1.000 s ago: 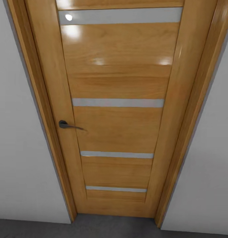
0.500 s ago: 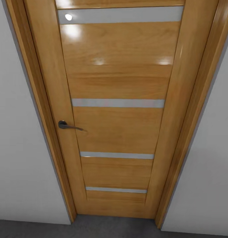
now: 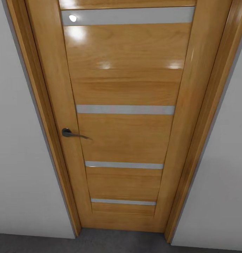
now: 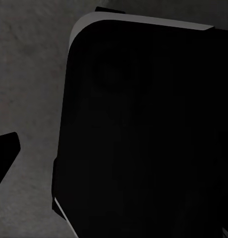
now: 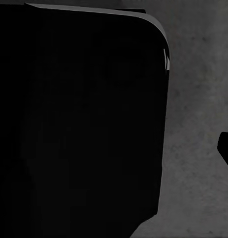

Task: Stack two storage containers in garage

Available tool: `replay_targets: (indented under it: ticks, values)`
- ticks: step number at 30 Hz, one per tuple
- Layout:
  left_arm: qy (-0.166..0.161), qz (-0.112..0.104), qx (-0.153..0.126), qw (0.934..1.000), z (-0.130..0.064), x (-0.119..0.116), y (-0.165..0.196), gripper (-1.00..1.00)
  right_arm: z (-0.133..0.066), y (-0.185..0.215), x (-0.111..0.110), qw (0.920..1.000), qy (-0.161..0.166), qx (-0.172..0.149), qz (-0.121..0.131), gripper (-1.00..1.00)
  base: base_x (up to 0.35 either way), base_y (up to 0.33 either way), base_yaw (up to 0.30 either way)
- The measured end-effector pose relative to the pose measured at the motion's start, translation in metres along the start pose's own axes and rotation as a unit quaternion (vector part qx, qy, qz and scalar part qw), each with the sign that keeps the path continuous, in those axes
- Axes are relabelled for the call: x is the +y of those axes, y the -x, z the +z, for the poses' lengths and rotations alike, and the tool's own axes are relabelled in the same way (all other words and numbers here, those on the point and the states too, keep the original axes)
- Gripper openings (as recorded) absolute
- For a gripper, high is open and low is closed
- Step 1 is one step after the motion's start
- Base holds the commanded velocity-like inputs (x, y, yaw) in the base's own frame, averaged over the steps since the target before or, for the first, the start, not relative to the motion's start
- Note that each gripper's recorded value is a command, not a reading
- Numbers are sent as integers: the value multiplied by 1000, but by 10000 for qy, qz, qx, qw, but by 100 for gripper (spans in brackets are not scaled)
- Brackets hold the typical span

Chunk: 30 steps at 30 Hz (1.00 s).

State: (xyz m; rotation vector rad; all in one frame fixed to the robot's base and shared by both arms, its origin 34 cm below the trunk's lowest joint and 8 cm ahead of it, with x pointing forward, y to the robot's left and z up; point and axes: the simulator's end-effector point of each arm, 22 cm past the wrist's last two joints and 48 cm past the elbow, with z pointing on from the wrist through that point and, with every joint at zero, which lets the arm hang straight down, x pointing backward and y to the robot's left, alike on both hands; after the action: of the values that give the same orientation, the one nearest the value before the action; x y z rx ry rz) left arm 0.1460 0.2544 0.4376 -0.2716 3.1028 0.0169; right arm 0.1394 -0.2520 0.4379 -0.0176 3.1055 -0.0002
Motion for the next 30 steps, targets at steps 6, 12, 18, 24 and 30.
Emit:
replay_targets:
  ticks: [6, 12, 18, 24, 30]
  values:
    - [0, 3, -1, 10000, 0, 0, 0, 100, 0, 0, 2, 10000, 14, 2, 5, 100, 0, 0, 0]
    - [0, 6, -2, 10000, 0, 0, 0, 100, 0, 0, 3, 10000, 25, 2, 8, 100, 0, 0, 0]
    - [-7, 10, -1, 10000, 0, -1, 0, 100, 0, -1, -2, 10000, -12, 16, -8, 100, 0, 0, 0]
    - [-7, 10, 0, 10000, 0, -1, 0, 100, 0, 8, -7, 10000, -45, -83, 24, 100, 0, 0, 0]
    - [-7, 10, -1, 10000, 0, -1, 0, 100, -6, 82, -76, 9965, -491, -671, 15, 100, 0, 0, 0]
